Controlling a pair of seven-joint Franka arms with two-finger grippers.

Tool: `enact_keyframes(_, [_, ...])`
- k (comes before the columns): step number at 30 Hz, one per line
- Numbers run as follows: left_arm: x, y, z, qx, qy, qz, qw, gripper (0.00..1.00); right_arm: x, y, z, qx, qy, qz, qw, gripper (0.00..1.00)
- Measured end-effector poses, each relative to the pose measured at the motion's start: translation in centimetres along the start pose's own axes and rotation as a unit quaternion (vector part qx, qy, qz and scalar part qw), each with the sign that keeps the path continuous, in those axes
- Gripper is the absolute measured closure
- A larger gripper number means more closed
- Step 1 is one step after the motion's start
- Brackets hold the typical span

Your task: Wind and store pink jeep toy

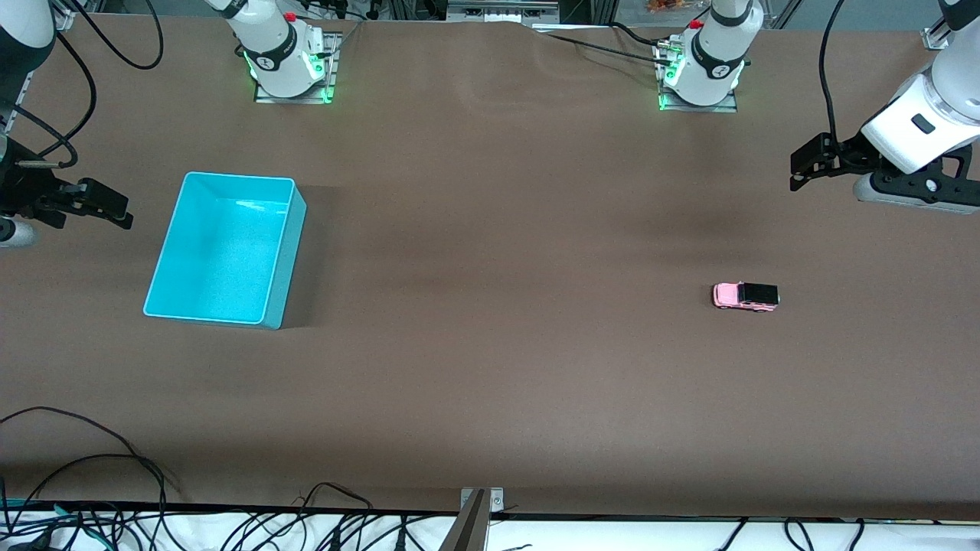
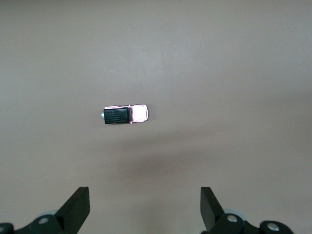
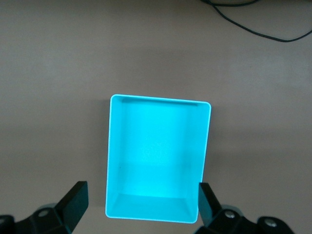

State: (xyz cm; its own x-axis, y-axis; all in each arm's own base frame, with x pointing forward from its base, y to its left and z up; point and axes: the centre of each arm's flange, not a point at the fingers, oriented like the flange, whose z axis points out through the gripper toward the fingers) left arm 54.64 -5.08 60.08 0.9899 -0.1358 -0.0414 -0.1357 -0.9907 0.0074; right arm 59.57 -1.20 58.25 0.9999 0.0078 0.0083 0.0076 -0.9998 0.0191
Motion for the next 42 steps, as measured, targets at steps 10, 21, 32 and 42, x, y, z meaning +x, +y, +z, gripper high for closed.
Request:
enact_keyframes(10, [0.2,-0.1,0.4,0.000,-0.004,-0.001,1.000,0.00,0.0,0.0,0.0,0.000,0.000,0.000,1.000,0.00])
enact_keyframes(21, [1.2,-0.5,2.4,-0.002,-0.022,-0.003,1.000,0.00,0.0,0.0,0.0,0.000,0.000,0.000,1.000,0.00])
enact_keyframes(32, [1.9,-0.6,4.0,-0.004,-0.036,-0.001,0.999,0.00,0.0,0.0,0.0,0.000,0.000,0.000,1.000,0.00])
enact_keyframes(42, [3.4,-2.3,7.6,-0.017,-0.064,0.106,0.992,0.00,0.0,0.0,0.0,0.000,0.000,0.000,1.000,0.00])
